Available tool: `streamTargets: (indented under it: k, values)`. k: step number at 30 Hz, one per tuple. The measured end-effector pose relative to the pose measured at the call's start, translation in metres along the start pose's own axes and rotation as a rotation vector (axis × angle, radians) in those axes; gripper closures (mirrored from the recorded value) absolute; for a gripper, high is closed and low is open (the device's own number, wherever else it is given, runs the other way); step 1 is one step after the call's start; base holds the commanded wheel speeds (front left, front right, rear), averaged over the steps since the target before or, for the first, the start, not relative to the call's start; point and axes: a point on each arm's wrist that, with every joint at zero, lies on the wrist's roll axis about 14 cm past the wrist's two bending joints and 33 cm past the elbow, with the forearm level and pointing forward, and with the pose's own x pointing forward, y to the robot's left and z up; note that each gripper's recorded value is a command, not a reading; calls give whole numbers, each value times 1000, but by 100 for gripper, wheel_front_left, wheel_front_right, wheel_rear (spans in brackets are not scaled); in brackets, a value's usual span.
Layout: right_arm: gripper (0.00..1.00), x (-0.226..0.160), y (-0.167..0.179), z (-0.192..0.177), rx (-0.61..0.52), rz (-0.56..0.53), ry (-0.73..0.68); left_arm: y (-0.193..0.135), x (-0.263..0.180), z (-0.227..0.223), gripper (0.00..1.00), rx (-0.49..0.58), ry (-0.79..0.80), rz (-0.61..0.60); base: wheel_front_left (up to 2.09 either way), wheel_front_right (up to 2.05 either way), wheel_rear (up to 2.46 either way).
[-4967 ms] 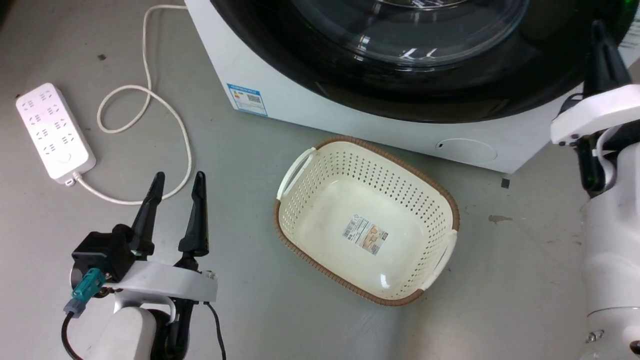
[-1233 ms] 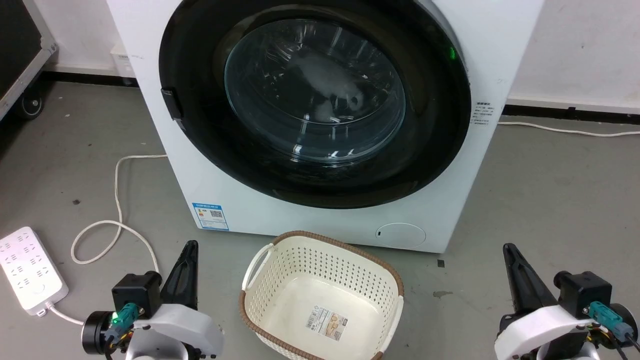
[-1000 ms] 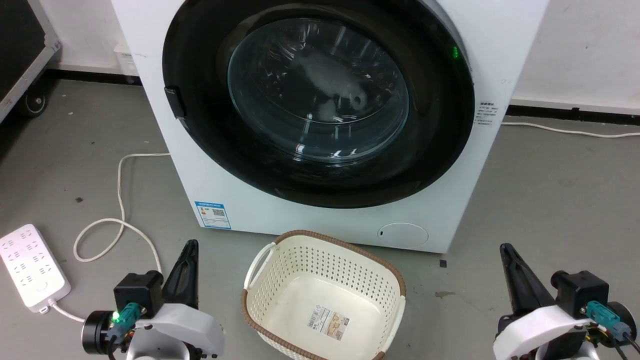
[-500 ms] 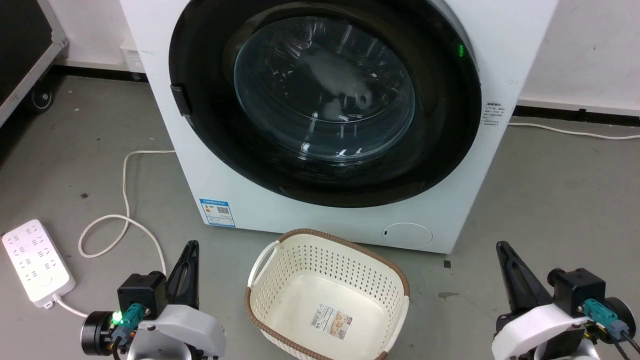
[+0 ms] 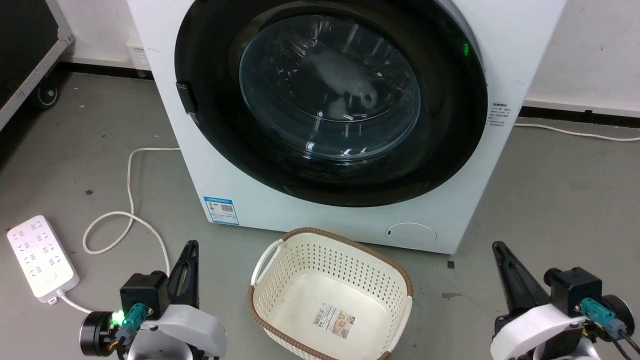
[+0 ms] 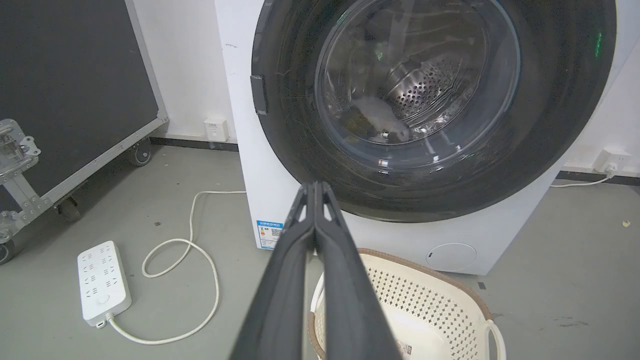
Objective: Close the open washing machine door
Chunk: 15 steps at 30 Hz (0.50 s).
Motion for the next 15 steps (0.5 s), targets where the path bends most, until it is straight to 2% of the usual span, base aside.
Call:
streamTargets:
  k: [15]
  values:
    - [100, 2, 8, 2, -19, 24, 7, 4, -4, 1, 100, 29, 10, 27, 0, 0, 0]
